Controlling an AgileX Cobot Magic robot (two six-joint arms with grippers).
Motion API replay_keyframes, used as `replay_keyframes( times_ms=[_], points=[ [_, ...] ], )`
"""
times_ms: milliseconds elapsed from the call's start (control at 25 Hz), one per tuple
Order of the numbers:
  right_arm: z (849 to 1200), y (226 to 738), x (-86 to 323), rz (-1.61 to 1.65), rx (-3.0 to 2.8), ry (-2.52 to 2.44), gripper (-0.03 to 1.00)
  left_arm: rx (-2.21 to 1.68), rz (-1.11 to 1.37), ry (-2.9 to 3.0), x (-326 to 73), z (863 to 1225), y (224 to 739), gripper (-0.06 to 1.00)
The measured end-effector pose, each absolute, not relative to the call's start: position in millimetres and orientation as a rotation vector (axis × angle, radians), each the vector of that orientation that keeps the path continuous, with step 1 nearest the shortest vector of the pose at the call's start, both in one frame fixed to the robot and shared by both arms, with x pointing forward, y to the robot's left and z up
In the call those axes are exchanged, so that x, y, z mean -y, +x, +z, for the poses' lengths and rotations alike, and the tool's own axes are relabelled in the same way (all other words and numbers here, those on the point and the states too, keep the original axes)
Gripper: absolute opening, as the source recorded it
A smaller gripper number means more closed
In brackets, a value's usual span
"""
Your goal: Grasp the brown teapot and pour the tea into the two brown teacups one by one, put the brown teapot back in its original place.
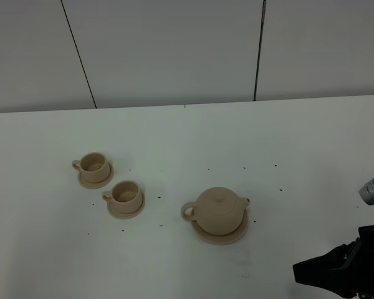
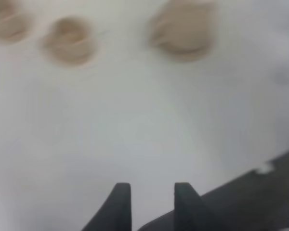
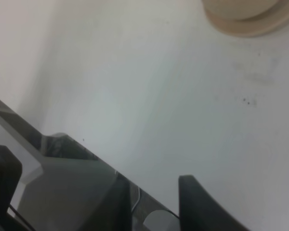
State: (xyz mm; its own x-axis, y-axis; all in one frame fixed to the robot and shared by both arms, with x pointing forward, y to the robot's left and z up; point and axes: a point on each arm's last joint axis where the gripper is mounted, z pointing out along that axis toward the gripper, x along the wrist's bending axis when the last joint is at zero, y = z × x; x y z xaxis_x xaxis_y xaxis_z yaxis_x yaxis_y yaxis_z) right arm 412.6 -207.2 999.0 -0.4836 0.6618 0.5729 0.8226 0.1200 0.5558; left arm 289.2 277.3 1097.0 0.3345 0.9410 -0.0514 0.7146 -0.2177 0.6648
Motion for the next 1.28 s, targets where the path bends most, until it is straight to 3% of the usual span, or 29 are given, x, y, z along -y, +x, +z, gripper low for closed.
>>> replay_keyframes(
  times_ms=[320, 720, 1280],
  points=[
    [999.0, 412.6, 207.2, -1.295, 2.205, -1.484, 0.24, -1.708, 0.748, 1.864, -297.7, 1095.3, 256.9, 0.29],
    [999.1, 412.7, 207.1, -1.296, 2.204, -1.485, 0.24, -1.742, 0.713, 1.872, -297.0, 1052.3, 247.3, 0.28],
    [999.1, 413.2, 207.3, -1.299, 2.204, -1.491, 0.24, -1.743, 0.781, 1.736, -298.8, 1045.5, 255.4, 0.28]
  ],
)
